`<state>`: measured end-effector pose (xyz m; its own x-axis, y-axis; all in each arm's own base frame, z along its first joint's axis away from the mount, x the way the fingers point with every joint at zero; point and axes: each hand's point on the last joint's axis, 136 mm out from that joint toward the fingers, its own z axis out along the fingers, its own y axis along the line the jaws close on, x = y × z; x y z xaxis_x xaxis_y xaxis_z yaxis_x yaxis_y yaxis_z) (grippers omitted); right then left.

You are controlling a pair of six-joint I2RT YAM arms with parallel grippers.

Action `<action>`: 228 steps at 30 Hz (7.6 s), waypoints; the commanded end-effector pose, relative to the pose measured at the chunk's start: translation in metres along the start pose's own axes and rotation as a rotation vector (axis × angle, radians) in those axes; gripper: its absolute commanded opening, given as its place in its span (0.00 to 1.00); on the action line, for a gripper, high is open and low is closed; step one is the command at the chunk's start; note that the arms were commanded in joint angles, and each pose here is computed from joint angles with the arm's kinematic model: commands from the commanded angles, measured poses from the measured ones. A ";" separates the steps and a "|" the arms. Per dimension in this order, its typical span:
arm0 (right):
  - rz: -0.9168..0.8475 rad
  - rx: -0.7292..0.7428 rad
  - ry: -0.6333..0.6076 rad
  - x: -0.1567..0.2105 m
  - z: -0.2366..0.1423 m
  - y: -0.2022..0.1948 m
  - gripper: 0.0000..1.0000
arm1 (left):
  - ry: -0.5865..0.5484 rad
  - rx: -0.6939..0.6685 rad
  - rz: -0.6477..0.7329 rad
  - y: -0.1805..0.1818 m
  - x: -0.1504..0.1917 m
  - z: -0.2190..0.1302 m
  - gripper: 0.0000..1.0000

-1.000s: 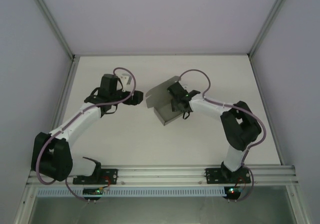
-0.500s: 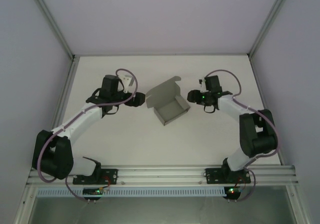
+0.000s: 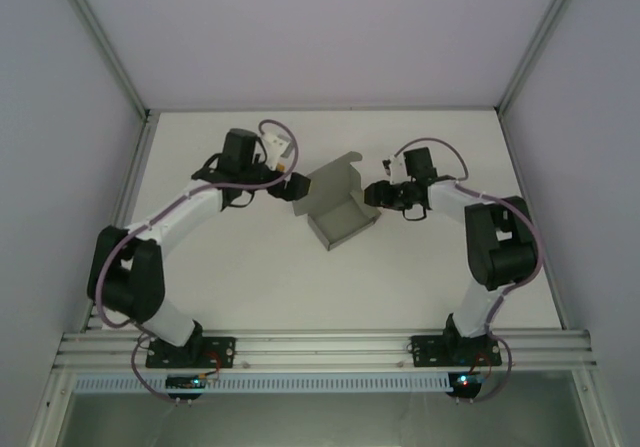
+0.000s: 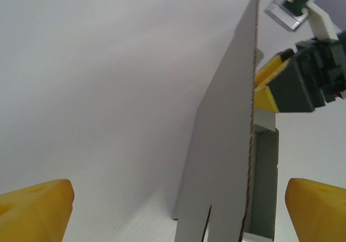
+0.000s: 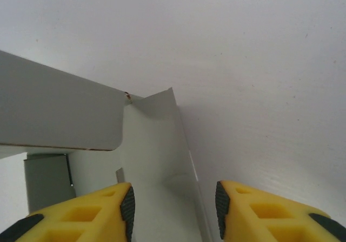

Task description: Assemble paper box

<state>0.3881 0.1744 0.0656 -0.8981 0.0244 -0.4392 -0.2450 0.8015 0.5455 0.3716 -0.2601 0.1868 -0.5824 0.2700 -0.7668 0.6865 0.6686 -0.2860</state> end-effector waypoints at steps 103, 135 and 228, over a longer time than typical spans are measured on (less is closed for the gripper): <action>-0.537 -0.312 -0.536 -0.039 -0.082 0.189 0.00 | -0.250 0.365 0.037 -0.065 -0.047 -0.023 0.99; -0.439 0.376 -0.347 -0.041 -0.039 0.125 0.00 | -0.236 0.162 0.025 -0.033 -0.042 -0.023 1.00; -0.696 -0.511 -0.185 0.004 -0.092 0.145 0.00 | -0.106 0.705 0.263 -0.041 -0.020 -0.018 0.47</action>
<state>0.3481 0.2234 0.1767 -0.5322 -0.2531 -0.8079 -0.7892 0.4938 0.3652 0.3858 -0.2748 0.2023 -0.3919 0.2975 -0.8706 0.9178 0.1922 -0.3475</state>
